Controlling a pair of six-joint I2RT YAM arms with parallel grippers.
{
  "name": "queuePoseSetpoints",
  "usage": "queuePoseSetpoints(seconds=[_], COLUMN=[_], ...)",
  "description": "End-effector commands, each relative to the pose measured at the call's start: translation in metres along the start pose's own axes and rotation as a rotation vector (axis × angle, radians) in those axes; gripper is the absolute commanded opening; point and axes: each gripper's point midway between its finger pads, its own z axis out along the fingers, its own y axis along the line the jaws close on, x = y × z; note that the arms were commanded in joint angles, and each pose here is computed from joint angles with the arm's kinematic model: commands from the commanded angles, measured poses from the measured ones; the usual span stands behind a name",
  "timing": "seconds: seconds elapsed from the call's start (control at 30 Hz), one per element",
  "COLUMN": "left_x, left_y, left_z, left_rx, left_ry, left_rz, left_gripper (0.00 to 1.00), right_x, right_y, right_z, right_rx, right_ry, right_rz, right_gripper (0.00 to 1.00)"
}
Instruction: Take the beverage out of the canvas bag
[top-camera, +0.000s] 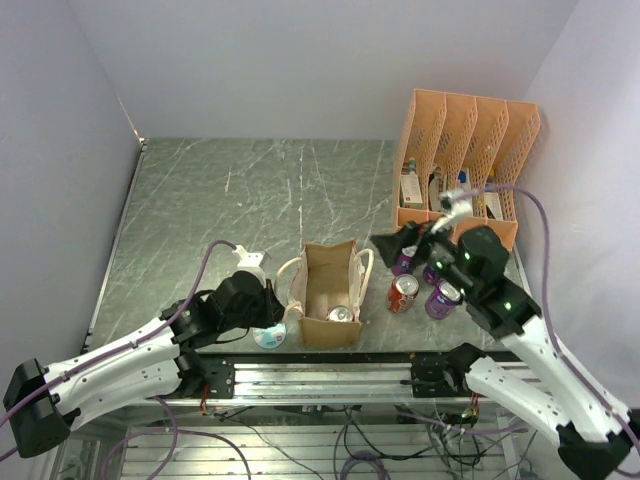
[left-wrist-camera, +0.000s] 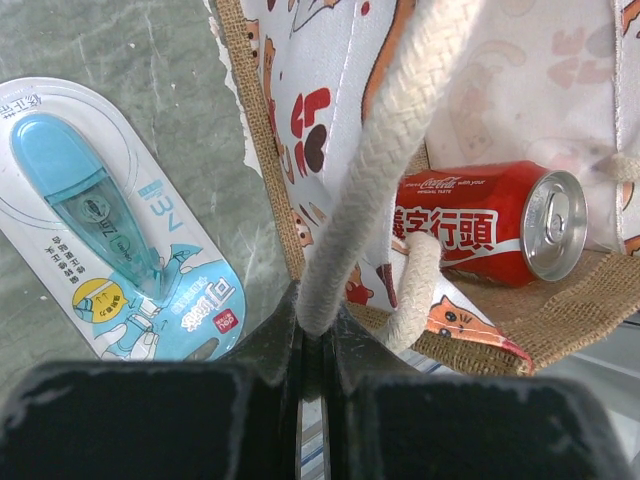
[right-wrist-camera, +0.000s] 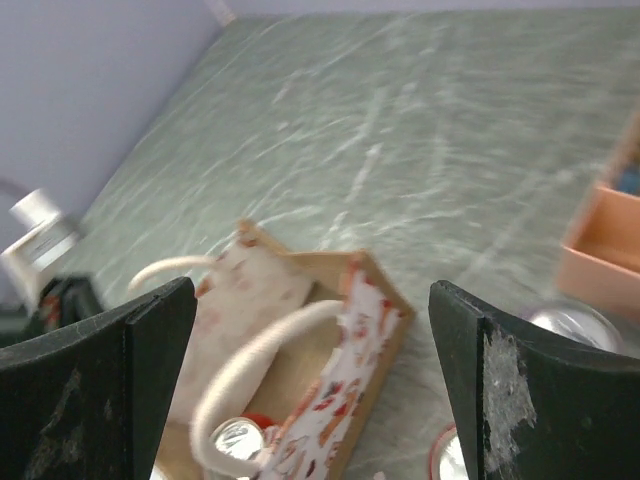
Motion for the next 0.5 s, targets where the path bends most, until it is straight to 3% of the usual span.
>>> queuePoseSetpoints(seconds=[0.0, 0.1, 0.23, 0.47], left_x=[-0.005, -0.005, -0.005, -0.006], left_y=[-0.01, -0.01, -0.009, -0.009], left_z=[0.0, 0.0, -0.001, 0.0], left_rx=[0.037, 0.034, 0.031, 0.027], left_ry=[-0.007, -0.006, -0.008, -0.006], left_rz=[0.005, 0.005, 0.001, 0.004], left_gripper=[0.07, 0.07, 0.07, 0.07], right_x=[0.005, 0.033, 0.064, 0.143], right_y=[0.083, 0.1, 0.101, 0.107], right_z=[0.013, 0.022, 0.035, 0.03], right_rx=[-0.464, -0.57, -0.532, -0.447], right_ry=[0.157, 0.332, 0.469, 0.717], right_rz=[-0.177, -0.161, -0.189, -0.392], right_gripper=[1.0, 1.0, 1.0, 1.0])
